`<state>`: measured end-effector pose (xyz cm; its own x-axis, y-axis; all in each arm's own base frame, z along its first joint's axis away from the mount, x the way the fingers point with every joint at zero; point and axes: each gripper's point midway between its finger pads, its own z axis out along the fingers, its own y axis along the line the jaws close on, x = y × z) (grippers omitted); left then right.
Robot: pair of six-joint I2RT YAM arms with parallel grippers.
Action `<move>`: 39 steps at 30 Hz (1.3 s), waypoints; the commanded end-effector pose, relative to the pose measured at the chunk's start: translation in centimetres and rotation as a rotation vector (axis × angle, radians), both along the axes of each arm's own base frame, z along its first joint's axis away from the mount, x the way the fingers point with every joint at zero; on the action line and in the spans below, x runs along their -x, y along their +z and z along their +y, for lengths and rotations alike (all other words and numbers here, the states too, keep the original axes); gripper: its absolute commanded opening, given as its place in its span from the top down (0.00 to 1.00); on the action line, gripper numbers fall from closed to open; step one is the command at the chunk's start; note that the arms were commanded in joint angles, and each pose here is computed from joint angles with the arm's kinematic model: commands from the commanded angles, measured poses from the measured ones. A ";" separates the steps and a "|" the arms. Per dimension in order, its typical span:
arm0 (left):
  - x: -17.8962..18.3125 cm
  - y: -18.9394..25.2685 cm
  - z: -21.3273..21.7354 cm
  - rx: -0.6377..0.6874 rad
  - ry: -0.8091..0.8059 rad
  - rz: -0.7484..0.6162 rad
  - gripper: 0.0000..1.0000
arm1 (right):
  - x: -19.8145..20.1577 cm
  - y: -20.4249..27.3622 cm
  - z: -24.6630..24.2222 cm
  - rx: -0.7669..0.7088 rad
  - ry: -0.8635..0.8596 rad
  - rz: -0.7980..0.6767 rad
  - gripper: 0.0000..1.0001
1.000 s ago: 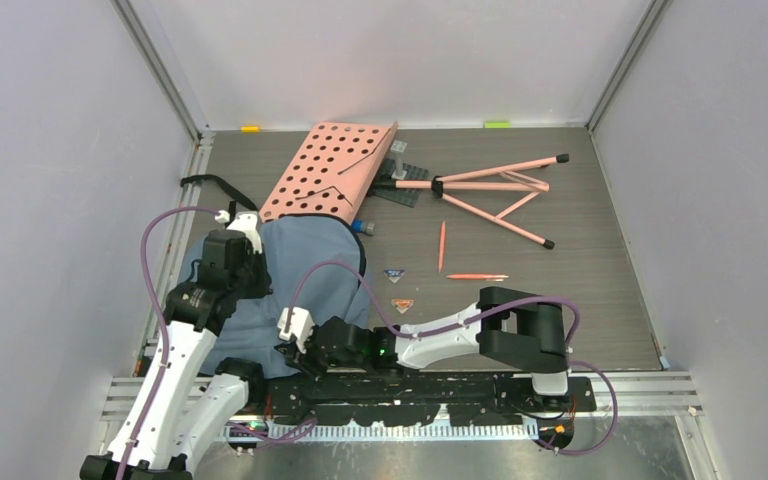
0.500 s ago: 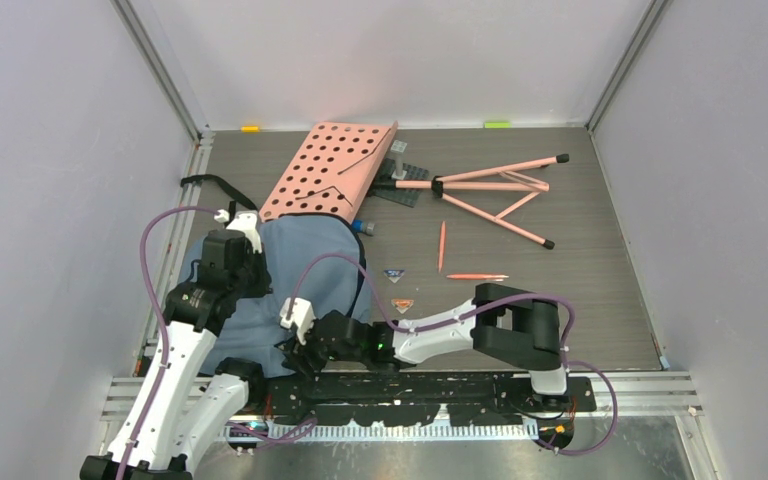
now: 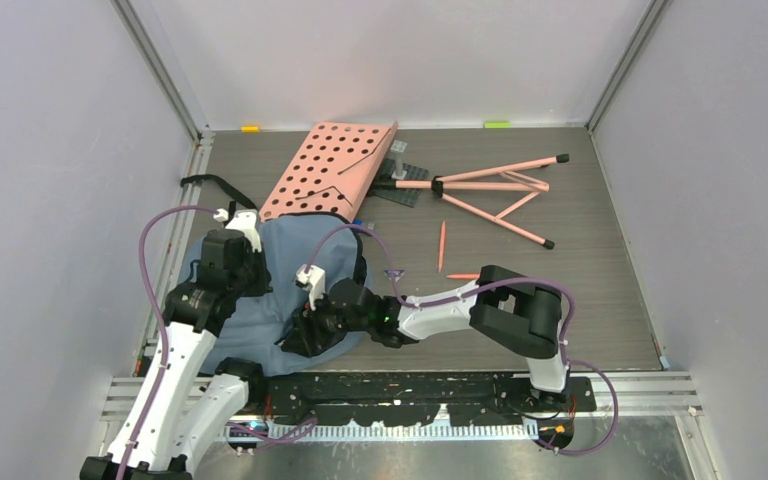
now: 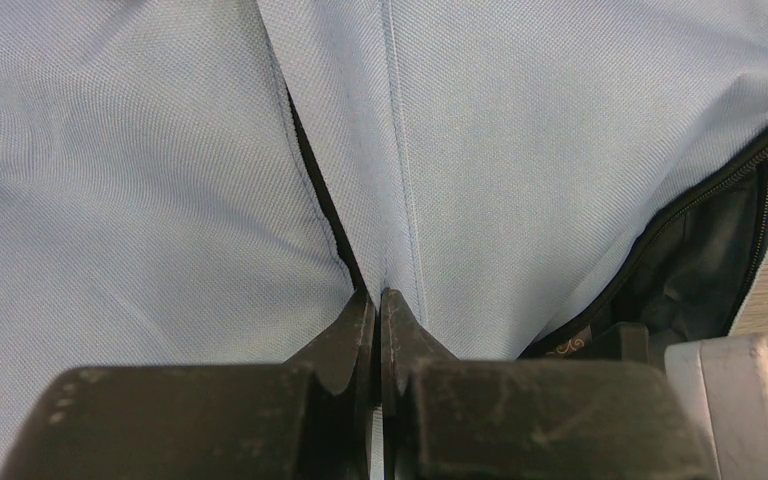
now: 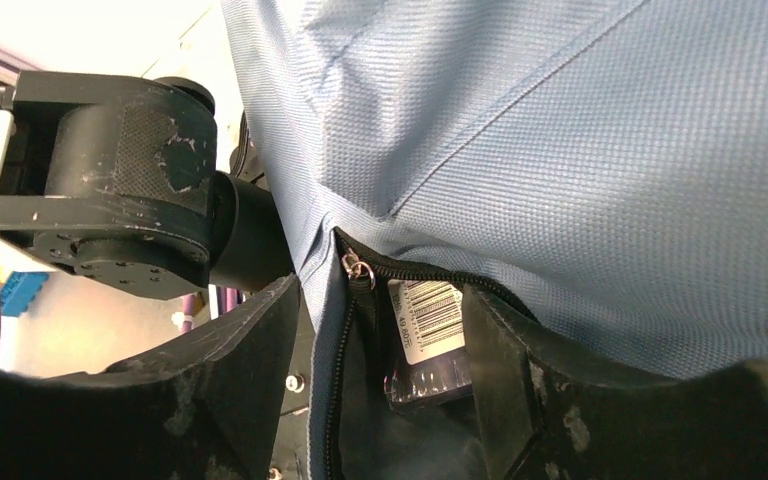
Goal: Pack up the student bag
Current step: Zip the student bag at the center of the board.
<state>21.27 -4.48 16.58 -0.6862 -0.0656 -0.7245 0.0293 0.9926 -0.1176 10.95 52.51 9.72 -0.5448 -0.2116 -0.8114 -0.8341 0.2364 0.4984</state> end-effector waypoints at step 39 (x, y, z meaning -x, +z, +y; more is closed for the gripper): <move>-1.9 2.5 -0.6 0.025 -0.019 -0.128 1.00 | -0.4 1.9 -2.9 0.012 -0.136 0.027 0.99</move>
